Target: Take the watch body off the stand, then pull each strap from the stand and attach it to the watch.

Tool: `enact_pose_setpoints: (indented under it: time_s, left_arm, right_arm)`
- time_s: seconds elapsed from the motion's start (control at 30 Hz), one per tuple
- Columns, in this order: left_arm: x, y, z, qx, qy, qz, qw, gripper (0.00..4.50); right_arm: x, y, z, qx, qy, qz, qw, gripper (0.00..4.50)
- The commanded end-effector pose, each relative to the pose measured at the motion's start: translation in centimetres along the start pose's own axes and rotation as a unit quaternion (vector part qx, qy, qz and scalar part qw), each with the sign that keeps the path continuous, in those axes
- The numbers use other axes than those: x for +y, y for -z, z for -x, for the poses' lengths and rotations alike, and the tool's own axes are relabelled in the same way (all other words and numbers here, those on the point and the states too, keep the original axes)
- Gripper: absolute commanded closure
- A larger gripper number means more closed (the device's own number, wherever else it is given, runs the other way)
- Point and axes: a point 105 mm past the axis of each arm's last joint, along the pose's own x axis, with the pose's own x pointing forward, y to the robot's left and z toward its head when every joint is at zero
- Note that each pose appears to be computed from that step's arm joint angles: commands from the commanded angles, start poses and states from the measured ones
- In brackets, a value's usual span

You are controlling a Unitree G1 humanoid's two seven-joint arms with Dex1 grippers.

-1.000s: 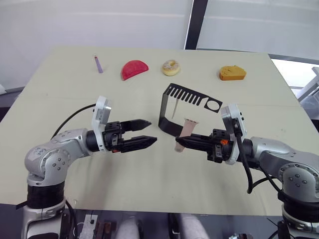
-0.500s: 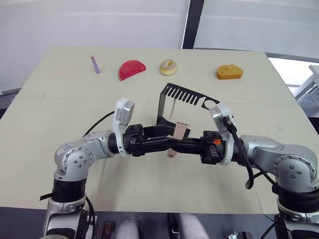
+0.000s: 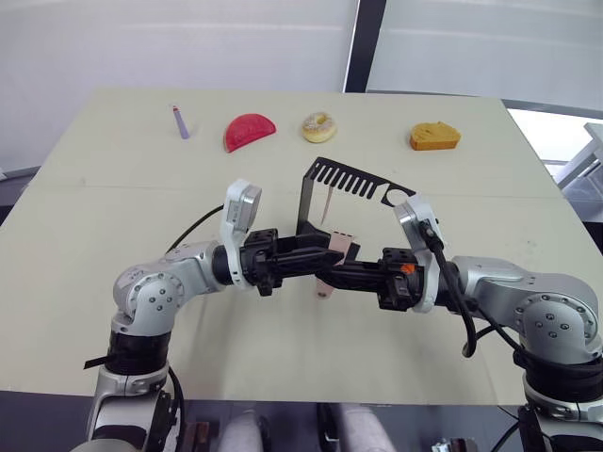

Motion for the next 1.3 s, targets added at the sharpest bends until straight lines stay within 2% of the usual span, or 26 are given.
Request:
enact_pose_setpoints:
  time_s: [0.03,0.5,0.93,1.0,1.3]
  left_arm:
    - [-0.38,-0.65,-0.59,-0.005,0.012,-0.014,1.000,2.56]
    - [0.05,-0.91,0.16,0.008,0.006,-0.010,1.000,2.56]
    - [-0.24,-0.90,0.01,0.001,0.010,-0.007,1.000,2.56]
    - [-0.35,-0.83,0.04,0.003,0.014,-0.004,1.000,3.10]
    - [-0.39,-0.79,-0.03,0.004,0.016,-0.001,1.000,3.10]
  right_arm:
    - [0.48,-0.61,-0.20,-0.004,-0.003,0.020,1.000,4.50]
    - [0.14,-1.01,0.16,-0.009,0.005,0.018,1.000,4.50]
    - [0.08,-1.07,0.29,-0.009,0.007,0.016,1.000,4.50]
    - [0.06,-1.08,0.30,-0.010,0.007,0.015,1.000,4.50]
    - [0.02,-1.10,0.34,-0.009,0.007,0.013,1.000,4.50]
